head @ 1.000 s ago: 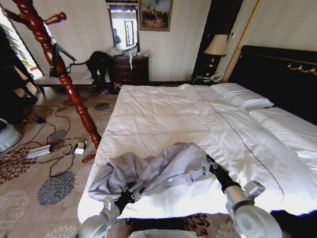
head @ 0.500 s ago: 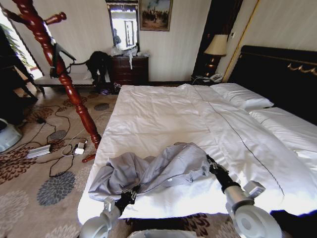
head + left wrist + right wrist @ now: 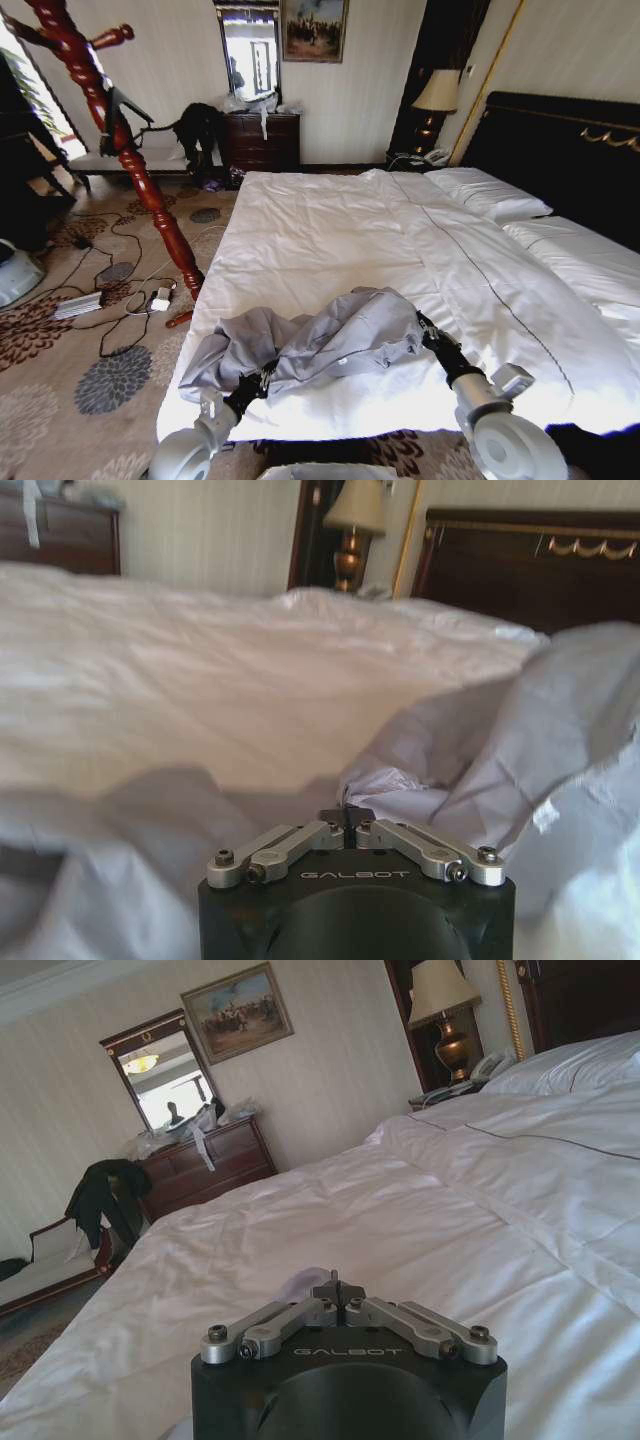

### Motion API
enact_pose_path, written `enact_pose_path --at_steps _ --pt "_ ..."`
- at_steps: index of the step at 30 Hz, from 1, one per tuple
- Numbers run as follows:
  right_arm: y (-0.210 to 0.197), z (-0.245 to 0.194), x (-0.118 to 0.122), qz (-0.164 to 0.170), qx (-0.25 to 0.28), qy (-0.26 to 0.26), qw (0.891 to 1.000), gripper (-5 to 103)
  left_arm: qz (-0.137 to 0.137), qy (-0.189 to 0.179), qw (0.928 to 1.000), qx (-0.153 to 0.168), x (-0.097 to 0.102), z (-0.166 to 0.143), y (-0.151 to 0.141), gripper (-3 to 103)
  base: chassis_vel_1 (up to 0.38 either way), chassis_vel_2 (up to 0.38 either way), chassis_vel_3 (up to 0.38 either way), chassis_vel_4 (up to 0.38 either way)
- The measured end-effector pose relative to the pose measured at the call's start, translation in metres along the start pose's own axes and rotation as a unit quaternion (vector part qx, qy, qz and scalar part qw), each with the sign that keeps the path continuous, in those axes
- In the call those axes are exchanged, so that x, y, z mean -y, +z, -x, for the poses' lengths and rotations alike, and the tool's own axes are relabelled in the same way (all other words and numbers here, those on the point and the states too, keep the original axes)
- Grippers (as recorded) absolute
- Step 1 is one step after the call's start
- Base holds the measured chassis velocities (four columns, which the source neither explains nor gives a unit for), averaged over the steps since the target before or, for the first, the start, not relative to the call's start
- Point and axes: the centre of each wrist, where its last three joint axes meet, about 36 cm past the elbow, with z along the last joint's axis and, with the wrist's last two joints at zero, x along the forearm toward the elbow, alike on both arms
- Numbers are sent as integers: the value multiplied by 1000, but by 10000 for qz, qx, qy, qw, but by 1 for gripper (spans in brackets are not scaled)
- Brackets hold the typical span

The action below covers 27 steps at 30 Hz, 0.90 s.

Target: Pick up the clothes from the bed and hang them on the clothes hanger.

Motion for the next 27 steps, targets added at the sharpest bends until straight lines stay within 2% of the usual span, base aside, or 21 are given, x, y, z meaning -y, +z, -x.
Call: enact_pose_path --at_steps 3,4,8,9,11,13,14,16,18,19,24,25,27 --pt "-11 0 2 -206 28 -58 9998 0 18 -8 9994 352 -6 -5 -39 0 0 0 0 0" --pt "-11 0 2 -206 28 -58 9998 0 18 -8 9994 352 -6 -5 -39 0 0 0 0 0" --pt "-49 14 3 -927 174 -427 9946 0 85 -143 9962 850 -17 -3 -88 0 0 0 0 0" --pt "-49 14 3 -927 174 -427 9946 0 85 -143 9962 850 -17 -3 -88 0 0 0 0 0" --pt "-70 24 -2 -1140 262 -612 9912 0 161 -317 9937 1060 -29 -5 -111 0 0 0 0 0" --pt "-82 41 -3 -1299 279 -717 9885 0 300 -568 9915 1128 -44 -6 -122 0 0 0 0 0" --pt "-82 41 -3 -1299 279 -717 9885 0 300 -568 9915 1128 -44 -6 -122 0 0 0 0 0" --pt "-85 64 -2 -1410 241 -803 9865 0 402 -807 9895 1130 -62 -1 -128 0 0 0 0 0" --pt "-86 91 1 -1369 181 -766 9875 0 410 -1029 9877 1103 -84 12 -133 0 0 0 0 0" --pt "-86 91 1 -1369 181 -766 9875 0 410 -1029 9877 1103 -84 12 -133 0 0 0 0 0" --pt "-87 161 4 -1210 153 -643 9905 0 278 -1232 9856 1128 -126 68 -151 0 0 0 0 0" --pt "-87 161 4 -1210 153 -643 9905 0 278 -1232 9856 1128 -126 68 -151 0 0 0 0 0" --pt "-80 185 7 -1249 76 -566 9905 0 251 -1271 9851 1135 -135 93 -157 0 0 0 0 0"
